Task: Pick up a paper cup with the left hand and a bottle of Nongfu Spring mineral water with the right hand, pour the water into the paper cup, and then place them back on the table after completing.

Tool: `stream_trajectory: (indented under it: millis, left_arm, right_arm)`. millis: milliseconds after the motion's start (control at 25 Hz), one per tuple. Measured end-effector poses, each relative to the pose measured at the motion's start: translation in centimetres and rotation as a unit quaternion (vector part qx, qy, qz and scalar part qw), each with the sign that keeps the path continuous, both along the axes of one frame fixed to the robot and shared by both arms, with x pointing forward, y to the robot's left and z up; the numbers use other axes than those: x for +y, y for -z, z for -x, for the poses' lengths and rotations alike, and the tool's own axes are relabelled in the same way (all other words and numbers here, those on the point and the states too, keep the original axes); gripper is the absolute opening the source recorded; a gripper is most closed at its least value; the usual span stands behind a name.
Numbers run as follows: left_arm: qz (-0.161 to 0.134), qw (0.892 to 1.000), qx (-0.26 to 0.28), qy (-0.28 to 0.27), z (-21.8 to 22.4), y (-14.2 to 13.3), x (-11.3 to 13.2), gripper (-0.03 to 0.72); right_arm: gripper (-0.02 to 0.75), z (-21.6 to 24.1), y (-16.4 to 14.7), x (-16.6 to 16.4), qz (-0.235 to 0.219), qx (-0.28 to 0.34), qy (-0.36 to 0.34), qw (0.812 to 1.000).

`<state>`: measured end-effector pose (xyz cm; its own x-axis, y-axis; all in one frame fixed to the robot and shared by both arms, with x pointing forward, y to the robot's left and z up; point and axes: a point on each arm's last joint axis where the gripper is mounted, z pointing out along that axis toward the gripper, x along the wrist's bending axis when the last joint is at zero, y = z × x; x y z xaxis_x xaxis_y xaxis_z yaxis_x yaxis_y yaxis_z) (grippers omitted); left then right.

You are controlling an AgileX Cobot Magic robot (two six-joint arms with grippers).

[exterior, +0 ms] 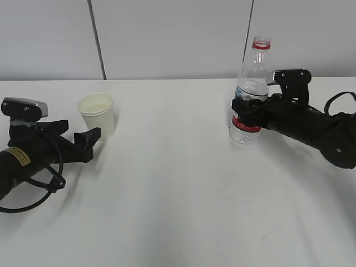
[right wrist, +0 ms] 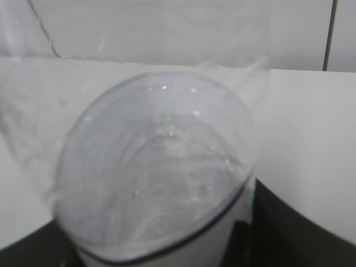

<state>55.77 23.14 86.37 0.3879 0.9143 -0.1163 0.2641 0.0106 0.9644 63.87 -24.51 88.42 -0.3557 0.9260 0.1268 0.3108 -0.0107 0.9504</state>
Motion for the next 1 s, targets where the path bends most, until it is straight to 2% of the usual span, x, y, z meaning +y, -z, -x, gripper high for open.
stream_trajectory:
  millis: [320,520,600,1000]
  left_arm:
    - [0.000,1.000,0.000,0.000,0.00,0.00,0.00,0.550]
    - [0.000,1.000,0.000,0.000,0.00,0.00,0.00,0.550]
    - [0.000,1.000,0.000,0.000,0.00,0.00,0.00,0.550]
    - [-0.001,1.000,-0.001,0.007,0.04,-0.06,-0.10,0.550]
  right_arm:
    - [0.425,-0.01,0.00,-0.01,0.005,-0.003,-0.001,1.000]
    - [0.596,0.01,0.09,-0.05,0.014,0.000,-0.002,1.000]
    - [0.638,0.02,0.17,-0.07,0.017,0.003,-0.001,1.000]
    - [0.648,0.12,0.21,0.09,0.024,0.003,-0.014,1.000]
